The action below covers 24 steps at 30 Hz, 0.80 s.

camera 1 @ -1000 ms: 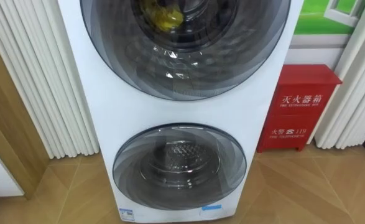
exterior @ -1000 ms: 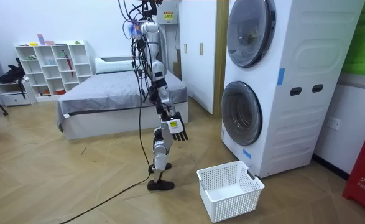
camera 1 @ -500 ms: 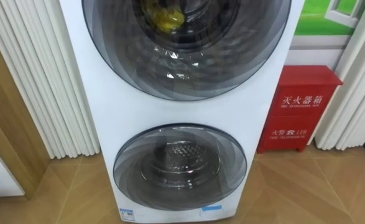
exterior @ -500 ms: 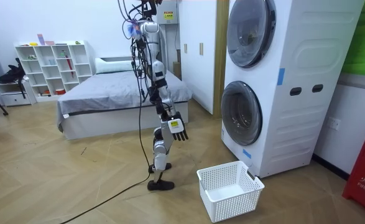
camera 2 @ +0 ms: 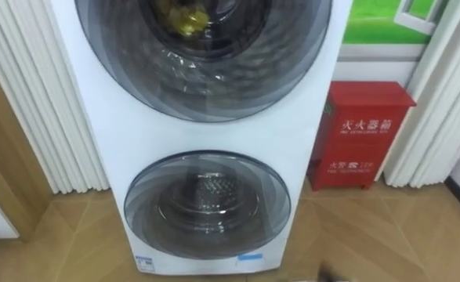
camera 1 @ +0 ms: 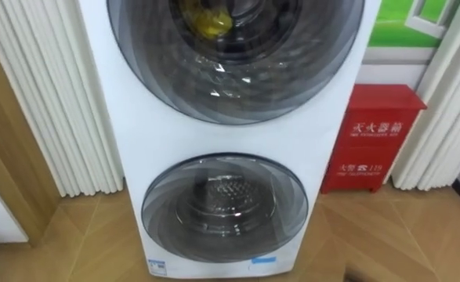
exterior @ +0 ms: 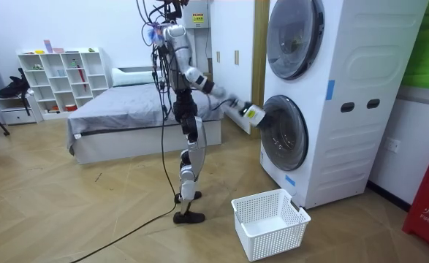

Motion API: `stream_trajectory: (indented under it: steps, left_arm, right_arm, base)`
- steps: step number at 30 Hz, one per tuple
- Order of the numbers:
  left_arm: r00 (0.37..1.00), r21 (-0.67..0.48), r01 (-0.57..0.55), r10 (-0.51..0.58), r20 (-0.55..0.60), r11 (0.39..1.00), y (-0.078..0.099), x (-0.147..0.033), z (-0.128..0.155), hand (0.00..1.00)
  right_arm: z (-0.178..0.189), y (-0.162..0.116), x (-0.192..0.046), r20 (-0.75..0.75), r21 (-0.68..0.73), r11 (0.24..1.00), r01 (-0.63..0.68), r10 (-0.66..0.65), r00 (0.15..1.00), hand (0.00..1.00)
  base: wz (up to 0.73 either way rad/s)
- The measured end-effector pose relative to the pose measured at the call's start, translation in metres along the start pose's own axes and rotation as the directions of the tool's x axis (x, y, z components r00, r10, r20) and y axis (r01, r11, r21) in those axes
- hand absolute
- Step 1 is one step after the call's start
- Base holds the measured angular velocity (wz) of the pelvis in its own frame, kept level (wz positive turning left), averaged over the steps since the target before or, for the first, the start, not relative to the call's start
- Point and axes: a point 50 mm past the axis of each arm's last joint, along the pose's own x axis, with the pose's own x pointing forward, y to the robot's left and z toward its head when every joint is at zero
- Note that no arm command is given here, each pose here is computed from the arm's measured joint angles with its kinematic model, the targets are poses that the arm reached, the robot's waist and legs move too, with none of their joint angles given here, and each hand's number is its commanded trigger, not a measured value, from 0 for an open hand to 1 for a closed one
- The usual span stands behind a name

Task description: Pick clothes from washing machine

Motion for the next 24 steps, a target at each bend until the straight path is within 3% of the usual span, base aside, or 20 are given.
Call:
stream_trajectory:
  steps: [7,16,24]
  left_arm:
    - [1.000,0.028,-0.014,0.015,-0.002,1.000,0.005,0.001,0.002,0.00]
    - [0.997,0.032,-0.015,0.018,-0.076,0.999,0.009,0.000,-0.010,0.00]
    - [0.997,0.028,-0.035,0.038,-0.075,0.999,0.016,0.001,-0.008,0.00]
  right_arm:
    - [0.090,0.031,0.008,0.296,-0.078,0.997,-0.008,0.031,0.955,0.00]
    - [0.169,0.037,0.001,0.482,-0.075,0.997,0.007,0.030,0.876,0.00]
    - [0.200,0.031,-0.005,0.539,-0.062,0.995,0.073,-0.028,0.842,0.00]
  base:
    - [0.08]
    - [0.00]
    - [-0.01]
